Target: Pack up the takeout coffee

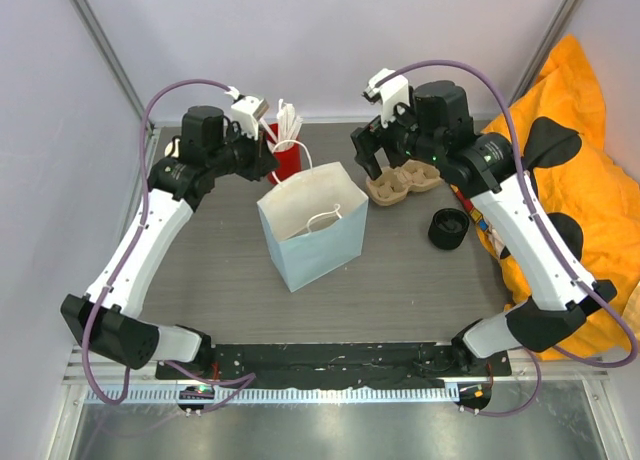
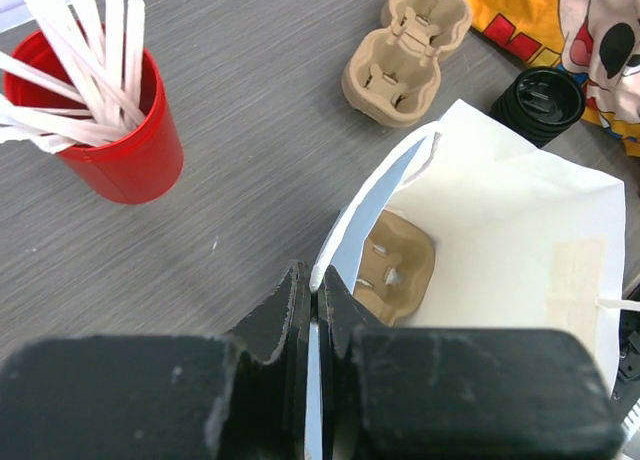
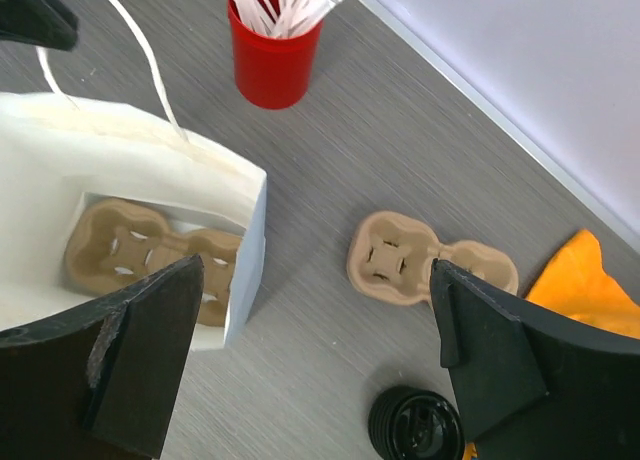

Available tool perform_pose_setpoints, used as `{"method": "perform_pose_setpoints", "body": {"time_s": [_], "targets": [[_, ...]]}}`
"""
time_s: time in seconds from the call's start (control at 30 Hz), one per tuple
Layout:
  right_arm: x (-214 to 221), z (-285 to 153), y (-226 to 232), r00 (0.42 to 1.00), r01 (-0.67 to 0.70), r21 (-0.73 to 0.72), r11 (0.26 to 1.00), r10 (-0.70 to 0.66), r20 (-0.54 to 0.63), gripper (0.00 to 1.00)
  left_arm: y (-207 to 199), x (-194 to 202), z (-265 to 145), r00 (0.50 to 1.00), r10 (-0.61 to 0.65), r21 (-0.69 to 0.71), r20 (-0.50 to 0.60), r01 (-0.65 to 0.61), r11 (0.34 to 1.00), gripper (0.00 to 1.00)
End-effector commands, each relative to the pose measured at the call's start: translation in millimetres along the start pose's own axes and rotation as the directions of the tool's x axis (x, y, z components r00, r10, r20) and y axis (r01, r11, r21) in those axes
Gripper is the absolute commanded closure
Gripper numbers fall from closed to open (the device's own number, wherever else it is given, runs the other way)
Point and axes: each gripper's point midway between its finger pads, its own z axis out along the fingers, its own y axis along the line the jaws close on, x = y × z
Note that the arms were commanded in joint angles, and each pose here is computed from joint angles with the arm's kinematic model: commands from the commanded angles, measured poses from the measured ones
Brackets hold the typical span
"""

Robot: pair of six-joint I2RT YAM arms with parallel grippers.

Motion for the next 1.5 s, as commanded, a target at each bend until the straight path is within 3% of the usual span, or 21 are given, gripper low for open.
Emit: {"method": "perform_pose_setpoints", "body": {"time_s": [0.0,0.23,0.5,0.63,0.93,1.17,1.47], "targets": [[-16,-20,-9,0.995,-0.021,0.04,0.999,0.017,0.096,0.01,-5,-28,-25,0.995,0.056,-0.034,0.085,-0.053,0.998,1.0],[-11,-26,-22,0.994,-0.047,0.077,0.996,0.039,0.1,0.0,5,-32,-45,0.993,0.073,-0.128,0.088,-0.061,0.99,1.0],[-4,-23,-24,0.995,-0.046,0.089,0.995,0.038,0.098,0.0,34,-6,-79,0.995,0.095,-0.323,0.013,-0.085,0.942,1.0],[-1,-18,-23,0.995,-0.049,0.086,0.995,0.041,0.092,0.0,60,0,-103,0.993,0.118,-0.46,-0.011,-0.11,0.881,1.0],[1,-5,-20,0.996,-0.061,0.061,0.996,0.056,0.075,0.0,109,23,-145,0.998,0.054,-0.621,-0.021,-0.055,0.782,1.0],[1,3,-17,0.996,-0.066,0.042,0.997,0.063,0.068,0.0,163,42,-190,0.996,-0.075,-0.749,0.051,0.087,0.657,1.0],[3,12,-14,0.996,-0.07,0.018,0.997,0.069,0.058,0.0,201,52,-240,0.981,-0.133,-0.8,0.142,0.193,0.569,0.99]]}}
